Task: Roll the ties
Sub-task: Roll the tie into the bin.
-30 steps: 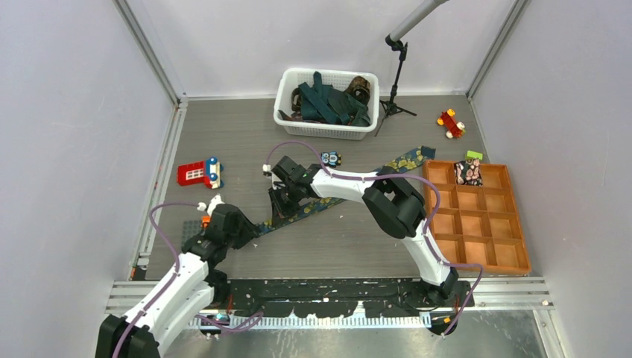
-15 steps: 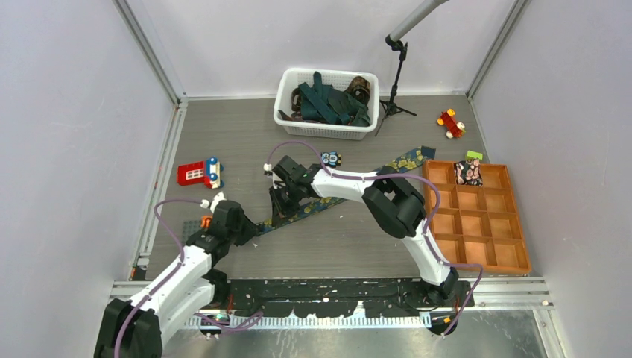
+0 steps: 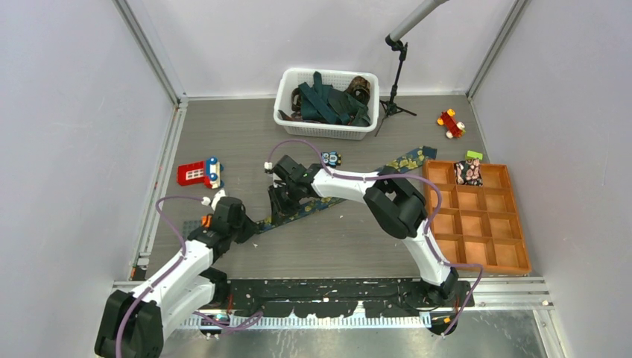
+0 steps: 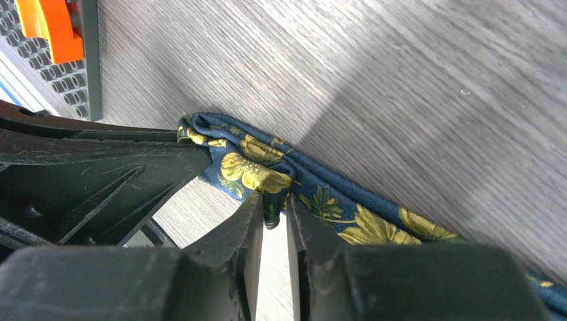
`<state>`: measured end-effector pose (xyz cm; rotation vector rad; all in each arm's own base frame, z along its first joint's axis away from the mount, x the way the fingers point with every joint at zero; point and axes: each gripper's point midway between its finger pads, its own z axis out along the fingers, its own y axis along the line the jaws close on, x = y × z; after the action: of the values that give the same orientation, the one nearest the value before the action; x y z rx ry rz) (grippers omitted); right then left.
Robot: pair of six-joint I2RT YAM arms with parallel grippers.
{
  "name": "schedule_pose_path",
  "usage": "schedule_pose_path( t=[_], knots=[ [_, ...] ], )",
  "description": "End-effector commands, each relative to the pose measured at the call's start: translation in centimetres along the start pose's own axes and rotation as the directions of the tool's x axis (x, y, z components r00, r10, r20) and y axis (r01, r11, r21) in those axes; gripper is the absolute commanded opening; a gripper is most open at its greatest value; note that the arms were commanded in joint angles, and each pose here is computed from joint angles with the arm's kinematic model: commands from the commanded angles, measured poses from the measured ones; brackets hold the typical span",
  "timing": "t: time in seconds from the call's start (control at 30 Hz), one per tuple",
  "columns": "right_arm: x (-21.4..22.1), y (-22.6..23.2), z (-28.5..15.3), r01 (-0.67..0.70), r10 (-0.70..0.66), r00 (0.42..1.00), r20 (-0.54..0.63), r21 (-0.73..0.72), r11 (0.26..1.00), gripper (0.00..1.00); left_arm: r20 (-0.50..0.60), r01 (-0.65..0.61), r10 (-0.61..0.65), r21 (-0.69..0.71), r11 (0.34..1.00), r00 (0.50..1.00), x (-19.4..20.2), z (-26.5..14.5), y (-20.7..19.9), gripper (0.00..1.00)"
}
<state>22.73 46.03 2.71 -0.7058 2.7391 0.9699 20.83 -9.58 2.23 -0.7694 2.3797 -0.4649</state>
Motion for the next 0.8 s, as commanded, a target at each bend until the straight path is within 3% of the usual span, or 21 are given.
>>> schedule_pose_path(
  t=[0.0,0.3,0.6,0.77],
  knots=[
    [-1.5,0.7,-2.4,0.048,-0.054,0.995,0.084,0.078,0.996,0.27,-0.027,-0.029,0.027,-0.082,0.996,0.999,0.6,-0.7,1.8,0.0],
    [-3.6,3.7,-5.8,0.091,-0.105,0.977,0.186,0.083,0.992,0.37,-0.012,-0.043,0.042,-0.098,0.994,0.999,0.1,-1.4,2.0,0.0],
    [-5.5,1.1,-9.6,0.078,-0.168,0.925,0.341,0.263,0.962,0.33,0.001,-0.053,0.053,-0.104,0.993,0.999,-0.5,-2.2,1.8,0.0],
    [-4.7,2.2,-8.8,0.105,-0.162,0.941,0.297,0.196,0.975,0.28,0.002,-0.056,0.056,-0.106,0.993,0.998,-0.8,-2.8,1.5,0.0]
  ],
)
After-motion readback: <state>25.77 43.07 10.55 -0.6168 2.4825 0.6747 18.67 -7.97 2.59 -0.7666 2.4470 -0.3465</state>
